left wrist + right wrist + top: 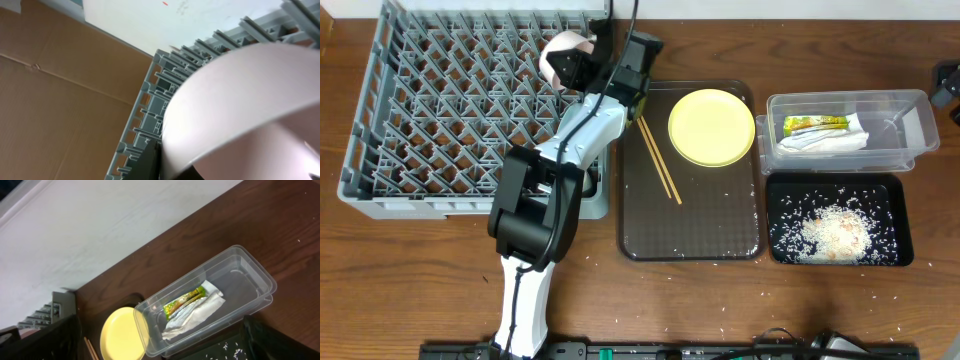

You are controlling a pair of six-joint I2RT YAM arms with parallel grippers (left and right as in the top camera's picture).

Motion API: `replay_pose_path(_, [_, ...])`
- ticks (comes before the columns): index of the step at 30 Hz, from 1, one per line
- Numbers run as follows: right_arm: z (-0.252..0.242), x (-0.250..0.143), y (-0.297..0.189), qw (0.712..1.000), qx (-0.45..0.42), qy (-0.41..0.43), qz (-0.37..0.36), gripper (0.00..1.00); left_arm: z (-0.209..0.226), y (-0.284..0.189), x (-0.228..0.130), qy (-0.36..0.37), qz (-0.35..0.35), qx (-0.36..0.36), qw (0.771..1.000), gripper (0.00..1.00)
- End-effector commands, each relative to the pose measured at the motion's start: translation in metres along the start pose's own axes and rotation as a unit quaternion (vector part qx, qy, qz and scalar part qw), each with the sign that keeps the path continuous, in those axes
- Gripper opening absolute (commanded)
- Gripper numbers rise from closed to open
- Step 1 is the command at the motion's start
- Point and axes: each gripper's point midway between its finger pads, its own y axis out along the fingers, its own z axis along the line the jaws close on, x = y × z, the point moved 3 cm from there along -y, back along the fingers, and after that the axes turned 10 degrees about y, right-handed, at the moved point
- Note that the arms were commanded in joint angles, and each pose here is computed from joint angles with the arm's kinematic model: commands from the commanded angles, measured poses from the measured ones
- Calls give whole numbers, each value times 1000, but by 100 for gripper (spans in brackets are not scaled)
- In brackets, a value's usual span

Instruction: Sort waste into correct bins and load items into the dishwasher

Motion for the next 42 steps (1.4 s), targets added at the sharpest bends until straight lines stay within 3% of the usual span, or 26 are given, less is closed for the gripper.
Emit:
replay_pose_path(1, [0, 5, -3, 1000, 0, 6, -7, 99, 2, -1, -5, 13, 8, 12, 1000, 8])
replay_pose_path(4, [0, 5, -3, 1000, 0, 6, -7, 99, 0, -2, -6, 23, 8, 9, 1000, 13])
replay_pose_path(8, [0, 5, -3, 1000, 0, 6, -7, 99, 0, -3, -6, 26, 7, 8, 1000, 29])
replay_pose_path(12, [0, 5, -3, 1000, 0, 6, -7, 99, -13, -9, -4, 43, -9, -29, 999, 39])
replay_pose_path(18, [0, 5, -3, 1000, 0, 6, -7, 99, -40, -21, 0, 70, -39, -110, 991, 49])
replay_pose_path(28, [0, 5, -3, 1000, 0, 6, -7, 99, -44, -30, 8, 60, -60, -147, 986, 64])
replay_pose_path(35, [0, 4, -3, 1000, -1, 6, -7, 99, -27, -40, 26, 20, -93, -185, 978, 74])
replay_pose_path(40, [0, 5, -3, 1000, 0, 6, -7, 99, 2, -57, 42, -60, -120, -233, 963, 83])
replay_pose_path(42, [0, 5, -3, 1000, 0, 6, -7, 99, 11, -68, 46, -99, -128, -276, 948, 84])
